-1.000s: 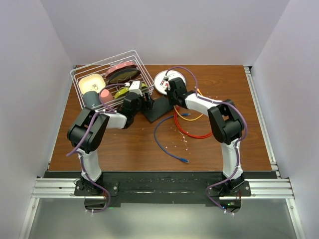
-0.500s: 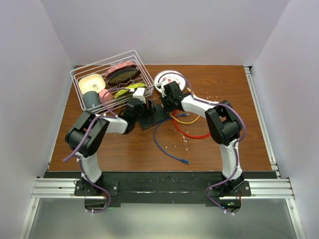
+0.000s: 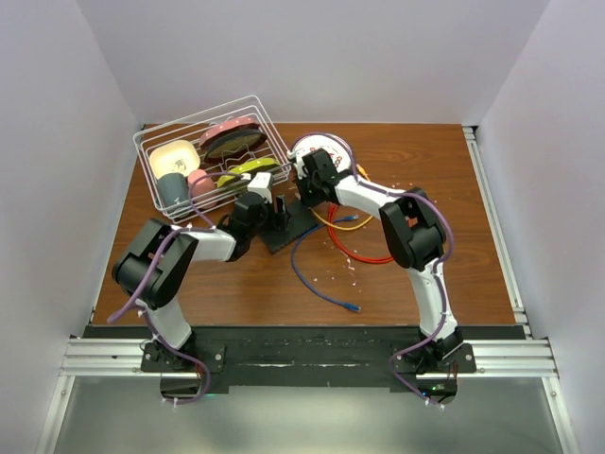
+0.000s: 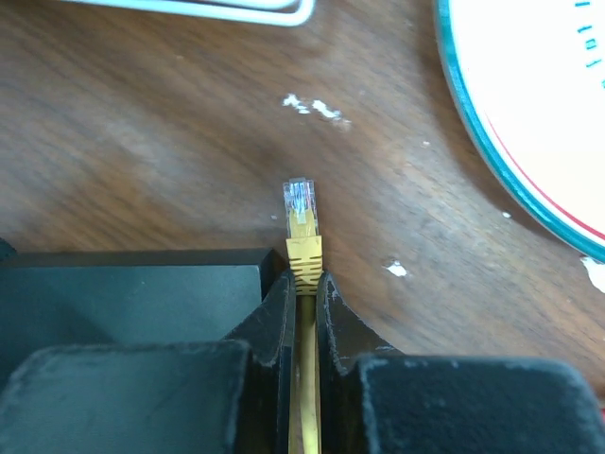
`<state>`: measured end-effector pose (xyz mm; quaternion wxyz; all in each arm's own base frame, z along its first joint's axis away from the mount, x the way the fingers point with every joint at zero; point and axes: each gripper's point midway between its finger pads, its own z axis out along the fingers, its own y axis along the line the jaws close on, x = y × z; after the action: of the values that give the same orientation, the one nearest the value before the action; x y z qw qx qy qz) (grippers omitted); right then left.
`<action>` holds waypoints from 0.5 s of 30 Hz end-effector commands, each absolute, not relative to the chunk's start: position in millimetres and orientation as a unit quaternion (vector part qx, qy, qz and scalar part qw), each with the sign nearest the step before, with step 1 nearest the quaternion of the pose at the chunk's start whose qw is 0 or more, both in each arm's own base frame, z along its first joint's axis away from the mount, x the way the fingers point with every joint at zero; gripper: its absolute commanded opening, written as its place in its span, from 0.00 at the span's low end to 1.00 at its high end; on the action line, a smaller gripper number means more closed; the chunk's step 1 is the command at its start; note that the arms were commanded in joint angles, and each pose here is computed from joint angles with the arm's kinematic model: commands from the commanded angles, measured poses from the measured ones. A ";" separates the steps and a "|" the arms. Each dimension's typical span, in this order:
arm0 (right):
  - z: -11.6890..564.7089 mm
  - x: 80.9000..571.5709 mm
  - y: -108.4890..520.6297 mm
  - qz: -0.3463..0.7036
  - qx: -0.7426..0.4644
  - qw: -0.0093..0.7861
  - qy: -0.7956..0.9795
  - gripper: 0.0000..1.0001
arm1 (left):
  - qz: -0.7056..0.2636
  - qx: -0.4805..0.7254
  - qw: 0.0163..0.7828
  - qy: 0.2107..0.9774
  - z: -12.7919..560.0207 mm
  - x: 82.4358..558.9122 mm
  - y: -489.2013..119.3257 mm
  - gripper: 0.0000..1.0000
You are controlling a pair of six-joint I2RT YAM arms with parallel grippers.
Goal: Insert the plug into the switch port
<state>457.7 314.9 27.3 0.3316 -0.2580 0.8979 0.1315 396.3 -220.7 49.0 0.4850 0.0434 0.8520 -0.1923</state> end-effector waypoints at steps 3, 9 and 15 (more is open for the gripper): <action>32.8 412.6 363.8 0.171 -0.348 0.297 0.873 0.00 | -0.176 0.024 0.450 0.875 28.4 367.8 -204.7 0.71; 32.1 378.5 384.3 0.188 -0.378 0.273 0.864 0.00 | -0.160 -0.007 0.463 0.872 44.2 359.2 -188.0 0.73; 46.7 382.1 385.7 0.185 -0.369 0.292 0.863 0.00 | -0.149 -0.009 0.462 0.874 57.2 350.6 -179.3 0.73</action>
<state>389.4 384.8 25.6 0.2932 -0.3680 0.8651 0.1739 353.7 -185.6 42.8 0.4526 0.0052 0.8777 -0.1572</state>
